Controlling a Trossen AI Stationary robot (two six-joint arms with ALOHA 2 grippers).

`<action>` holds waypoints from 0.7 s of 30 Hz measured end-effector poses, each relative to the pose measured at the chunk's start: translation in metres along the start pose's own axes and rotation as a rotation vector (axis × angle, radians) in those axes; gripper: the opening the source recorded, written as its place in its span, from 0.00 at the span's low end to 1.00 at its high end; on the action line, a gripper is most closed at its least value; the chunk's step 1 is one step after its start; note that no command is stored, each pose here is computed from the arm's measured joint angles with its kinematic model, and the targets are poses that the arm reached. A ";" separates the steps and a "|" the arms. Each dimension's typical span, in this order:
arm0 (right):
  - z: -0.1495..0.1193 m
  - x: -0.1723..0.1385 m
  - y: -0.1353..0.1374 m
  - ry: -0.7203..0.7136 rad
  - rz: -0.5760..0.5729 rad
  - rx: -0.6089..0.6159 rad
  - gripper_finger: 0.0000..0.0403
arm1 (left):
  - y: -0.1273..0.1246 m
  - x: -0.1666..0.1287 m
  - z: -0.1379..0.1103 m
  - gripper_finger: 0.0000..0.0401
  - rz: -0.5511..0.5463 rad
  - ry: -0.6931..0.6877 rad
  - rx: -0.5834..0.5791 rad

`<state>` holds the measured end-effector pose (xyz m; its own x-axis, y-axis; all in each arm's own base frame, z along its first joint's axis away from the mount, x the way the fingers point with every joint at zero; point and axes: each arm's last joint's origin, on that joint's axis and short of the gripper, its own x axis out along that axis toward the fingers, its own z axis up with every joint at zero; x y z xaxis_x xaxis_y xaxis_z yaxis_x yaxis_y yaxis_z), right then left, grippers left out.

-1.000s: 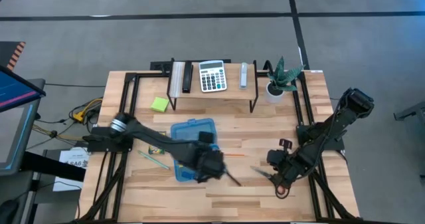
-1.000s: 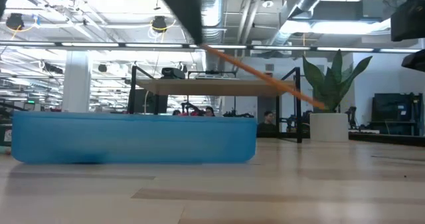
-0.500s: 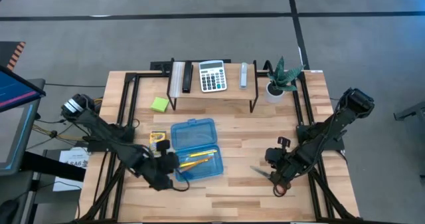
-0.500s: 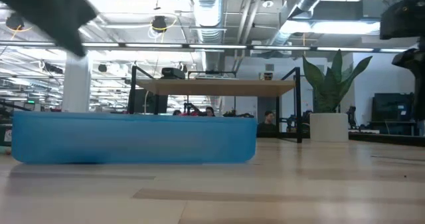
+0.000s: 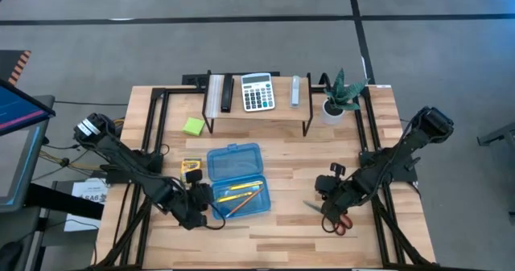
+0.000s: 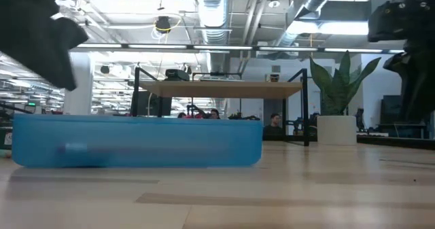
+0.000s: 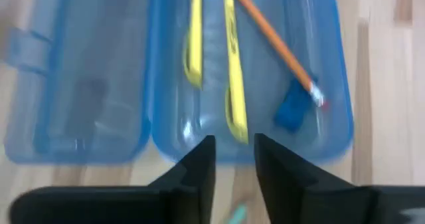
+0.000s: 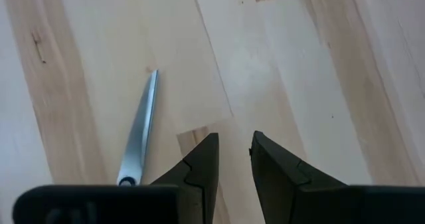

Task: Pack school essentials
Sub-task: Put the green pencil into the blue supply box

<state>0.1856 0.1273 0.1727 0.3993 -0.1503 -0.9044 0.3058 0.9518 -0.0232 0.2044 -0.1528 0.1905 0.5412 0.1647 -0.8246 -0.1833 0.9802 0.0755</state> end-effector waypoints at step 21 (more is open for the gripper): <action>-0.001 -0.002 0.006 -0.024 0.040 -0.022 0.27 | -0.001 0.017 -0.024 0.33 -0.111 0.226 0.086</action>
<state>0.1859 0.1335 0.1736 0.4314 -0.1186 -0.8943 0.2699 0.9629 0.0025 0.1943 -0.1533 0.1628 0.3553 0.0367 -0.9340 -0.0575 0.9982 0.0174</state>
